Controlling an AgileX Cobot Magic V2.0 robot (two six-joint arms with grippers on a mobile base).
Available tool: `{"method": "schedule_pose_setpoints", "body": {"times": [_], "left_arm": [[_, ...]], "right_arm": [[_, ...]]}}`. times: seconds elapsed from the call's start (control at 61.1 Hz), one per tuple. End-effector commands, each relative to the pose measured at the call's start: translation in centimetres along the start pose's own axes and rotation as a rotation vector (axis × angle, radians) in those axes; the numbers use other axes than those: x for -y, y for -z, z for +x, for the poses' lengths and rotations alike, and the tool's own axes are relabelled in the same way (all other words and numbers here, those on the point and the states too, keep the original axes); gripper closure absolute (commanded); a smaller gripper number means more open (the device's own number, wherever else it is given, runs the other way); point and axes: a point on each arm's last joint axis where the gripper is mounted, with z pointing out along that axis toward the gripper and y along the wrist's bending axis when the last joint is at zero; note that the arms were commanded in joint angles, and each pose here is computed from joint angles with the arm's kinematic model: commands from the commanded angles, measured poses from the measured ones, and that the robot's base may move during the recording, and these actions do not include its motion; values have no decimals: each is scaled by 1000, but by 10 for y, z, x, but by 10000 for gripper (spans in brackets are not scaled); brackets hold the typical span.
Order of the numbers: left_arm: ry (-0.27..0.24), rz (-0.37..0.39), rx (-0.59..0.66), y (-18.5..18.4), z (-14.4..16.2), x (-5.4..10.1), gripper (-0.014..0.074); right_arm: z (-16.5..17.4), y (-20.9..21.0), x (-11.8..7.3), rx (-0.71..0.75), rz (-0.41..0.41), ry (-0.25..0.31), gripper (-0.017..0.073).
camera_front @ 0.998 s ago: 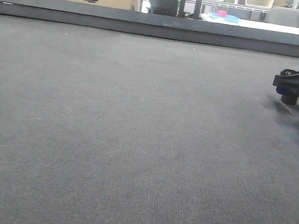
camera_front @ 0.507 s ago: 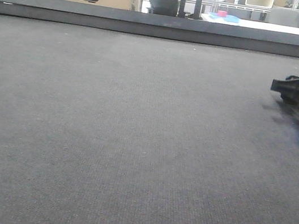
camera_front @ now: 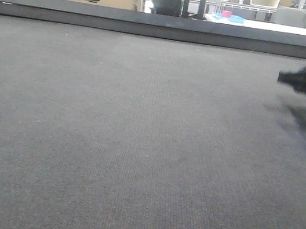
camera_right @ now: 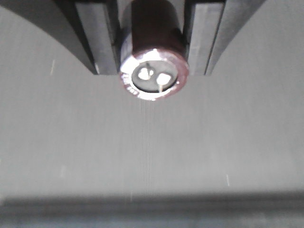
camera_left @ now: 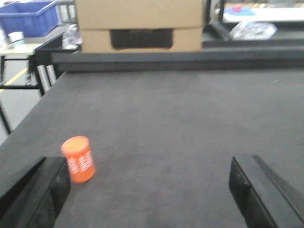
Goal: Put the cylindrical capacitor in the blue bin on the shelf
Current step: 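Close both grippers and lift the orange cylinder and brown capacitor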
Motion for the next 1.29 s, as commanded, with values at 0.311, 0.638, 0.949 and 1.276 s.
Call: {"method": "schedule_pose_setpoints", "body": {"times": [0.311, 0.638, 0.949, 1.276], "left_arm": [[142, -284, -27, -70, 65, -42, 60], [122, -194, -80, -166, 93, -37, 60], [210, -277, -104, -239, 115, -54, 60], [208, -274, -114, -289, 127, -61, -15]], "right_arm": [[-81, 24, -7, 174, -41, 38, 724], [-84, 25, -7, 178, -44, 41, 724], [-84, 25, -7, 178, -48, 46, 724], [-84, 25, -7, 178, -48, 46, 724]]}}
